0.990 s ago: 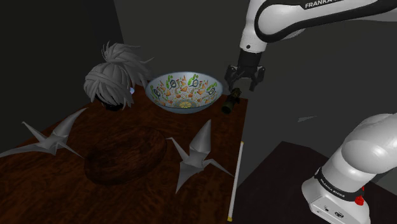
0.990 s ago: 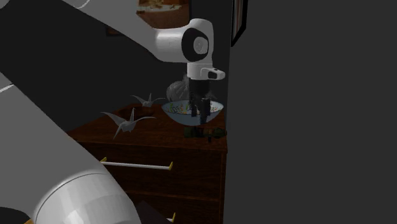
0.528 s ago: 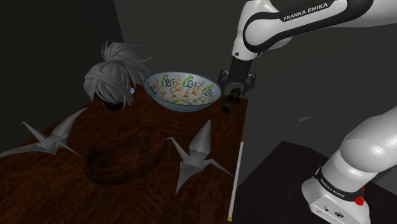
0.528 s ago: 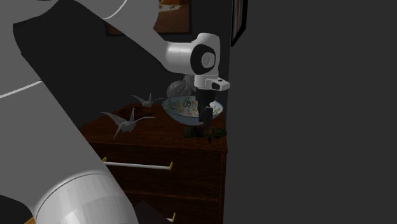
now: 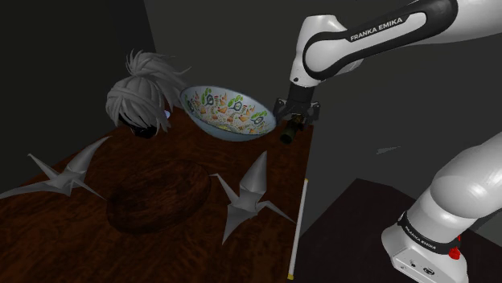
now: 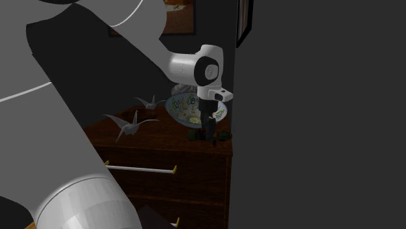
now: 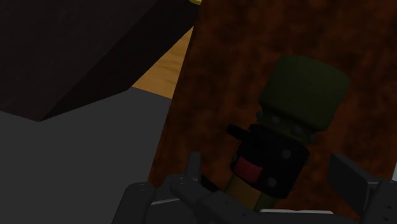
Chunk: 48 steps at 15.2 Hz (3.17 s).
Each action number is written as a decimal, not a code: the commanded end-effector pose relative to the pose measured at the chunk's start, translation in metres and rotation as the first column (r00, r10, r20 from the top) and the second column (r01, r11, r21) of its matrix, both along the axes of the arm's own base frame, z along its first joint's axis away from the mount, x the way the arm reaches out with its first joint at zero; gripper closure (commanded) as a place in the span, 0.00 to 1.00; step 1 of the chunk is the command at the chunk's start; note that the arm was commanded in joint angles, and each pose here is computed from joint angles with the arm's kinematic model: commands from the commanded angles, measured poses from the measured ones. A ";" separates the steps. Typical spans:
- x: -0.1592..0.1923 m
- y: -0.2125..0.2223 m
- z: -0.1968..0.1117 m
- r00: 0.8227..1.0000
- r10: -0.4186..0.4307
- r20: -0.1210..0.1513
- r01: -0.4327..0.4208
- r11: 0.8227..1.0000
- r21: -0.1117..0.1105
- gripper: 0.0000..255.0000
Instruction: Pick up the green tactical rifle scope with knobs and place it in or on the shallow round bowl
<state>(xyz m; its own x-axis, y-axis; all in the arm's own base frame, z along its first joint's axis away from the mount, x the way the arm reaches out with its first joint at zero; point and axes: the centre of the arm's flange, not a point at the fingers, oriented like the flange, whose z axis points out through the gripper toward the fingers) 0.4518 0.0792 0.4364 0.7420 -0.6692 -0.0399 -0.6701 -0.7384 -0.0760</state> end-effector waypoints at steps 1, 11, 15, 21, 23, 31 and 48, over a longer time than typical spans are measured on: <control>0.000 0.001 -0.001 1.000 0.002 0.000 -0.002 1.000 0.000 0.00; 0.000 0.001 -0.001 1.000 0.002 0.000 -0.002 1.000 0.000 1.00; 0.000 0.001 0.010 1.000 0.002 0.000 -0.002 1.000 0.000 1.00; 0.000 0.001 0.042 1.000 0.002 0.000 -0.002 1.000 0.000 1.00; 0.000 0.001 0.052 1.000 0.002 0.000 -0.002 1.000 0.000 1.00; 0.000 0.001 0.094 1.000 0.002 0.000 -0.002 1.000 0.000 1.00; 0.001 0.160 0.122 1.000 0.002 0.000 -0.002 1.000 0.000 1.00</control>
<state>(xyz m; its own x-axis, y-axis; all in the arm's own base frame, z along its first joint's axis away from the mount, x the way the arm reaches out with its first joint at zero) 0.4527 0.2247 0.5575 0.7443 -0.6666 -0.0402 -0.6675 -0.7407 -0.0755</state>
